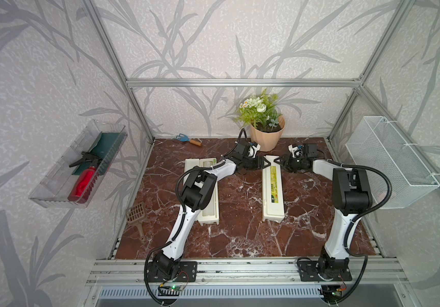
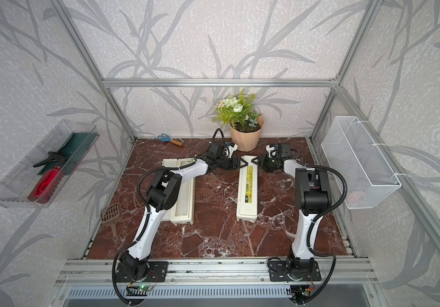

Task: Put plastic wrap rolls into dispensers
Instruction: Close the lid on the plastic wrap cutting box, then open the lid of the plastic wrap cutting box.

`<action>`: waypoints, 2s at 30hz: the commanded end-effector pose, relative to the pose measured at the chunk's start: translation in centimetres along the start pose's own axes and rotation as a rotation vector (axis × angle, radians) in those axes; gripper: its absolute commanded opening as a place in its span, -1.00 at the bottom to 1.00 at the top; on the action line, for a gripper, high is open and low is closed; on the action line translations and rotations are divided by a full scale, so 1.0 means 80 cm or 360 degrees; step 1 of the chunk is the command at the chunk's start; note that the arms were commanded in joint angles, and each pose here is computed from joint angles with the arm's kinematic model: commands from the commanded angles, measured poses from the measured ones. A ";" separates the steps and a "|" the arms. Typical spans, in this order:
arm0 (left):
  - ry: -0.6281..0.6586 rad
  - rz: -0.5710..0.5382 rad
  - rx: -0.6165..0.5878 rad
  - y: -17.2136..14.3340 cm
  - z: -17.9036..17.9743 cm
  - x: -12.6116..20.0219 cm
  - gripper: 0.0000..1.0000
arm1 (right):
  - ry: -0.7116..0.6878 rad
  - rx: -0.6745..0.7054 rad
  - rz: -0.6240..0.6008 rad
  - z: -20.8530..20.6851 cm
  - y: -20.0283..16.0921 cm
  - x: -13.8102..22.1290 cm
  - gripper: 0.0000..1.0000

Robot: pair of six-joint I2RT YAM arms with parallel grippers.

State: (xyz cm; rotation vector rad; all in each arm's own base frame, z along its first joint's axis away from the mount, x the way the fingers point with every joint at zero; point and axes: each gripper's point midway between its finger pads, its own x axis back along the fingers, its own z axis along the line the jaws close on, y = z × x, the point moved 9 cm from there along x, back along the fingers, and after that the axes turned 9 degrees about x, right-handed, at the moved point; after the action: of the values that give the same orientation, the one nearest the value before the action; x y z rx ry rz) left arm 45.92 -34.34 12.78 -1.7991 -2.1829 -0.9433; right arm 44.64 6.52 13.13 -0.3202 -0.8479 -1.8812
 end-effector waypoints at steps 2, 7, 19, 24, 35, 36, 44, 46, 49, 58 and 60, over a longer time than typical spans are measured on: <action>0.0374 0.0165 0.0007 -0.041 0.022 0.003 0.42 | -0.0195 0.0018 0.0079 0.008 -0.028 0.019 0.30; 0.0663 0.0010 -0.0206 -0.019 -0.040 0.043 0.49 | -0.0292 0.0140 -0.0109 0.031 0.000 0.085 0.55; 0.1227 0.0006 -0.0372 -0.076 -0.132 0.050 0.62 | -0.0473 0.0082 -0.0086 0.038 -0.061 0.134 0.62; 0.1346 0.0035 -0.0381 -0.103 -0.144 0.035 0.63 | -0.0438 0.0070 -0.0108 0.038 -0.094 0.142 0.62; 0.1458 -0.0023 -0.0242 -0.134 -0.141 0.011 0.68 | -0.0367 0.0099 -0.0202 0.047 -0.101 0.164 0.63; 0.1453 -0.0033 -0.0255 -0.138 -0.144 0.007 0.68 | -0.0364 0.0100 -0.0208 0.047 -0.101 0.165 0.63; 0.1436 -0.0028 -0.0234 -0.150 -0.149 -0.007 0.68 | -0.0345 0.0066 -0.0207 0.032 -0.108 0.171 0.63; 0.1447 -0.0012 -0.0212 -0.153 -0.143 -0.012 0.68 | -0.0338 0.0061 -0.0205 0.030 -0.109 0.172 0.63; 0.1472 0.0006 -0.0188 -0.158 -0.136 -0.017 0.68 | -0.0327 0.0063 -0.0201 0.028 -0.109 0.172 0.63; 0.1490 0.0012 -0.0187 -0.164 -0.137 -0.019 0.44 | -0.0291 0.0046 -0.0194 0.025 -0.112 0.168 0.56; 0.1456 0.0003 -0.0191 -0.160 -0.143 -0.016 0.37 | -0.0280 0.0046 -0.0187 0.024 -0.113 0.167 0.51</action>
State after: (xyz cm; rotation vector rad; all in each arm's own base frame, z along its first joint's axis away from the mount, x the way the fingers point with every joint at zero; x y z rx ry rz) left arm 31.80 -43.27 17.87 -1.0450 -1.6278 -1.5247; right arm 30.35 0.77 18.36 -0.4618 -1.0405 -1.9721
